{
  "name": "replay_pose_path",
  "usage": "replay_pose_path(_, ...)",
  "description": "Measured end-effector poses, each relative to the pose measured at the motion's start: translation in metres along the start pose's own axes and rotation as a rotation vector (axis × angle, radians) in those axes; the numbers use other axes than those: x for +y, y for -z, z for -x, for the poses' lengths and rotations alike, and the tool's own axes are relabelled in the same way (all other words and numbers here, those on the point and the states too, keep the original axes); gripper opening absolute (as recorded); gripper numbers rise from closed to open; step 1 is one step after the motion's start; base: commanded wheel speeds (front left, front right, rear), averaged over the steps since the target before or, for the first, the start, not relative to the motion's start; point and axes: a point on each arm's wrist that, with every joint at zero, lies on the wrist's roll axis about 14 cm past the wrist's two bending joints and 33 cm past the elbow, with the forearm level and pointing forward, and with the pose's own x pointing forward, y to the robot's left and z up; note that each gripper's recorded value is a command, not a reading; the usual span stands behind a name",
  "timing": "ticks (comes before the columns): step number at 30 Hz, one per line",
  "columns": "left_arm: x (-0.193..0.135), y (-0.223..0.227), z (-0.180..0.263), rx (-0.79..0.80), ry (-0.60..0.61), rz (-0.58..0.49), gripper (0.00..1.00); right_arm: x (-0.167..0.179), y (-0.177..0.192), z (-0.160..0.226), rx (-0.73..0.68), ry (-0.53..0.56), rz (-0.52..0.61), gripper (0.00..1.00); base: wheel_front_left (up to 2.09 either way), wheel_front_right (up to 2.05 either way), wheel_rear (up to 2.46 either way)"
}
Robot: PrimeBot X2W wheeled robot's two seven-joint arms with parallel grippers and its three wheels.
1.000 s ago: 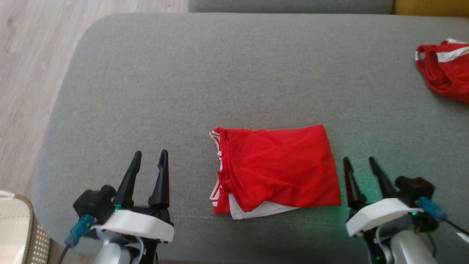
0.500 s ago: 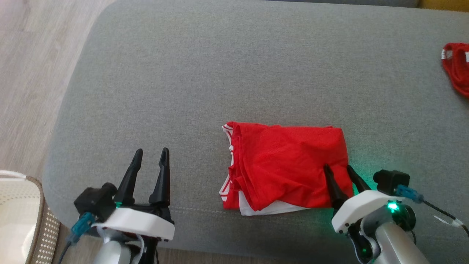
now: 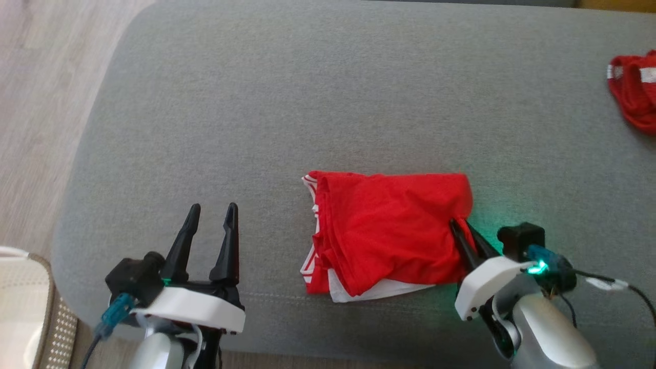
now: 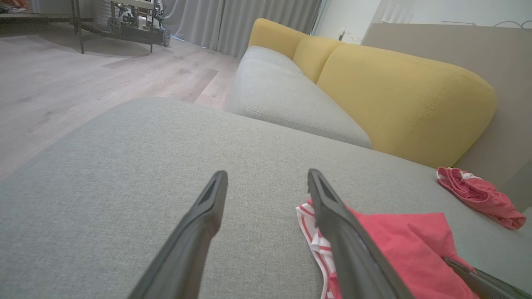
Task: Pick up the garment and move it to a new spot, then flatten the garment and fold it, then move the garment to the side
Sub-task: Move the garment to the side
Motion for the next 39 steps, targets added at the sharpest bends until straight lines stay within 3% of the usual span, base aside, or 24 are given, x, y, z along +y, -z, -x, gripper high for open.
replay_pose_path(8,-0.029,0.004,-0.008,0.010,0.103,-0.014,1.00,-0.008,-0.039,0.001,-0.081,-0.055,0.259,0.00,0.00,0.00,0.00)
replay_pose_path(15,-0.068,0.012,-0.042,0.016,0.267,-0.075,1.00,-0.065,-0.105,-0.011,-0.147,0.026,0.411,0.00,0.00,0.00,0.00)
replay_pose_path(19,-0.100,0.018,-0.076,0.001,0.393,-0.121,1.00,-0.117,-0.150,-0.021,-0.185,0.130,0.438,0.00,0.00,0.00,0.00)
replay_pose_path(20,-0.114,0.022,-0.093,-0.006,0.448,-0.130,1.00,-0.148,-0.167,-0.020,-0.206,0.201,0.405,0.00,0.00,0.00,0.00)
replay_pose_path(21,-0.114,0.022,-0.093,-0.006,0.448,-0.130,1.00,-0.148,-0.167,-0.020,-0.206,0.201,0.405,0.00,0.00,0.00,0.00)
replay_pose_path(24,-0.136,0.038,-0.120,-0.009,0.546,-0.138,1.00,-0.203,-0.182,-0.015,-0.211,0.330,0.367,0.00,0.00,0.00,0.00)
replay_pose_path(29,-0.159,0.072,-0.138,0.031,0.667,-0.128,1.00,-0.258,-0.183,-0.002,-0.203,0.470,0.322,0.00,0.00,0.00,0.00)
replay_pose_path(39,-0.171,0.119,-0.154,0.096,0.712,-0.031,1.00,-0.316,-0.161,0.023,-0.168,0.636,0.311,0.00,0.00,0.00,0.00)
